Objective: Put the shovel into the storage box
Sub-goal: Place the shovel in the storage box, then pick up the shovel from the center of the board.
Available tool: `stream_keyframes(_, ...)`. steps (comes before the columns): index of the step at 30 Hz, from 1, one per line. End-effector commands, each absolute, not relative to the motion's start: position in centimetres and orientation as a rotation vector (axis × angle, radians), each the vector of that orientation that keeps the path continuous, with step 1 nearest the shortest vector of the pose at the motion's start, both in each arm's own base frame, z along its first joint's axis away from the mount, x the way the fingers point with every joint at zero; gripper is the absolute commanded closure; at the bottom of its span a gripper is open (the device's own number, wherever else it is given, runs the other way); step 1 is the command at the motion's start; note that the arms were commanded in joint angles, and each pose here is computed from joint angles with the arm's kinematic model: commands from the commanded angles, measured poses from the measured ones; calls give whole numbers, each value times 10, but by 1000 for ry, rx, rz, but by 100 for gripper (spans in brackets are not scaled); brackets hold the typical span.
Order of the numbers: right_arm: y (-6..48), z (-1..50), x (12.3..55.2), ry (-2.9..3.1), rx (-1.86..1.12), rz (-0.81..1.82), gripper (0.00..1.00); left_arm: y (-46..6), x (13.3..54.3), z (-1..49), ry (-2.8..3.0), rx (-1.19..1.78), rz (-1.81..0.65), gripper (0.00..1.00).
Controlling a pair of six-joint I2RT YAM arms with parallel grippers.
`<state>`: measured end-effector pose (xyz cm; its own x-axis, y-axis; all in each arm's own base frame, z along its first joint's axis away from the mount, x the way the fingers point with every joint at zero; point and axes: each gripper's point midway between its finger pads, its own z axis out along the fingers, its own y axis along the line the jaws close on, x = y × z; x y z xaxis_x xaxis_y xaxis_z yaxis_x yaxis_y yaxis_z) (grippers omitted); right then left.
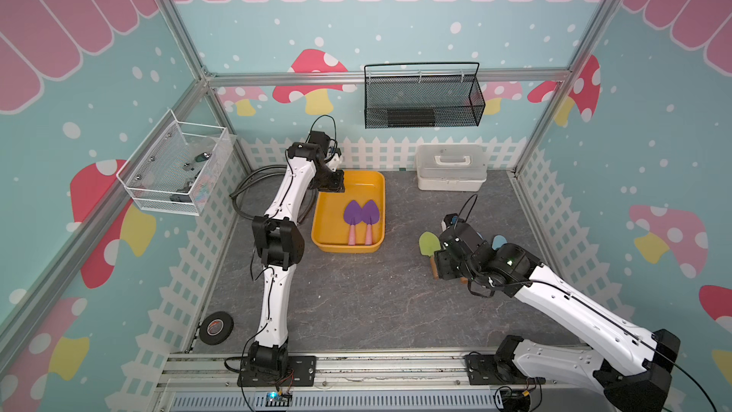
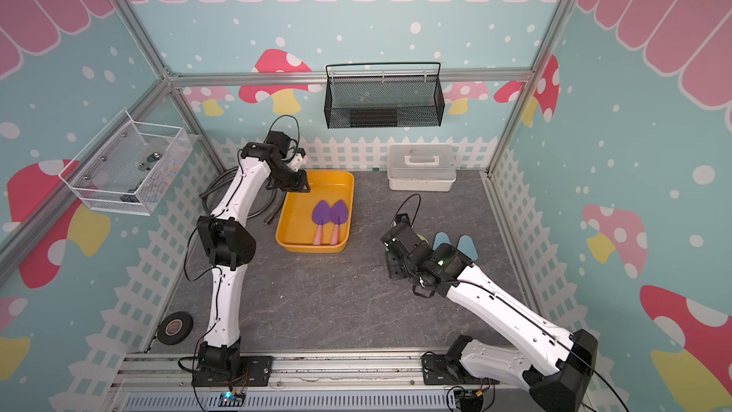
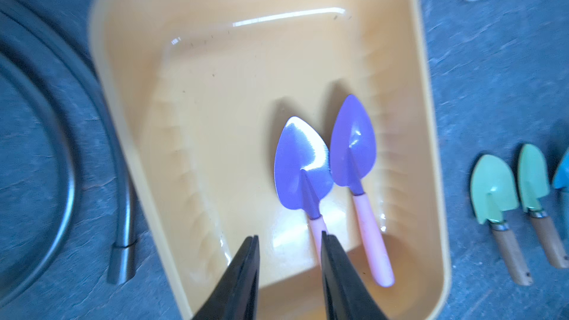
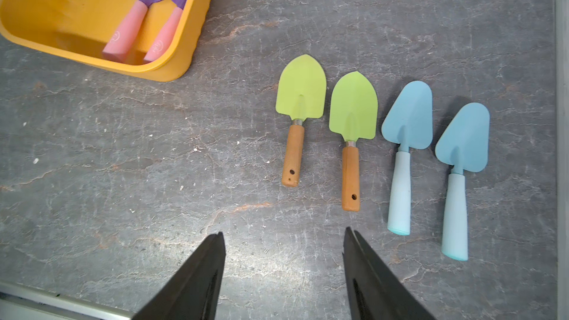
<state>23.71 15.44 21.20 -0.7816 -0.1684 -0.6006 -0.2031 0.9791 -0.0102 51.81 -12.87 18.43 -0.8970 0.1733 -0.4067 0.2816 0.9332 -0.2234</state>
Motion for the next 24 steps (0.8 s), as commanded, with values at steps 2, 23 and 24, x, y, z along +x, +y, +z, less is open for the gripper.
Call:
stream_keyframes(2, 146, 218, 256, 2491, -257, -4, 33, -154, 489, 229, 2655, 328, -473, 59)
stream_keyframes(23, 156, 98, 273, 2745, -337, 5, 43, -255, 366, 317, 2195, 340, -1144, 21)
stream_keyframes(24, 157, 92, 272, 2756, -340, 19, 43, -255, 362, 317, 2192, 339, -1155, 21)
